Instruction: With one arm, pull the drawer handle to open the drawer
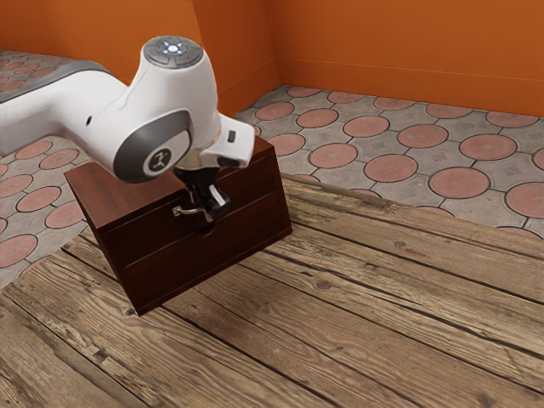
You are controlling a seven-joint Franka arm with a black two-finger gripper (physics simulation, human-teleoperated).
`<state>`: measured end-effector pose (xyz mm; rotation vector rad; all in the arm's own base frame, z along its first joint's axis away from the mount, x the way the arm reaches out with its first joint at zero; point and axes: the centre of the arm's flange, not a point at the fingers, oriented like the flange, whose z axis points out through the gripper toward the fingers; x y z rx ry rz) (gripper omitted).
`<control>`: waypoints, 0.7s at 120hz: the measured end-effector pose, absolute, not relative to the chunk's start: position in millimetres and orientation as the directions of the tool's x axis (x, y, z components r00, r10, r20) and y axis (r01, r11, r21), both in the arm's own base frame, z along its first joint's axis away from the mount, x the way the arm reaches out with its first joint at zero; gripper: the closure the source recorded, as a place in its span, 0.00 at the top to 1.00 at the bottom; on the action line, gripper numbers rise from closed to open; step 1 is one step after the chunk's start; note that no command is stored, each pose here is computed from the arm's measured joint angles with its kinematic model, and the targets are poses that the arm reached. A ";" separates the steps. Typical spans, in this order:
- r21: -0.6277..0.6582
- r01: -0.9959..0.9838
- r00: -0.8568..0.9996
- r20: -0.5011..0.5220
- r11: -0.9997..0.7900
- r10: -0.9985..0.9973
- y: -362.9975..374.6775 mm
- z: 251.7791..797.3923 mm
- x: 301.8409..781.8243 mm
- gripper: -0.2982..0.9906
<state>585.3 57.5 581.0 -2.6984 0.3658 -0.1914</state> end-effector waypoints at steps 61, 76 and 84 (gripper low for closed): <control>-0.426 -0.250 0.948 0.075 -0.870 -0.309 51.7 577.1 590.3 0.41; -0.429 -0.252 0.947 0.075 -0.867 -0.312 56.1 575.9 591.5 0.41; -0.430 -0.252 0.947 0.074 -0.867 -0.312 59.7 575.3 591.9 0.41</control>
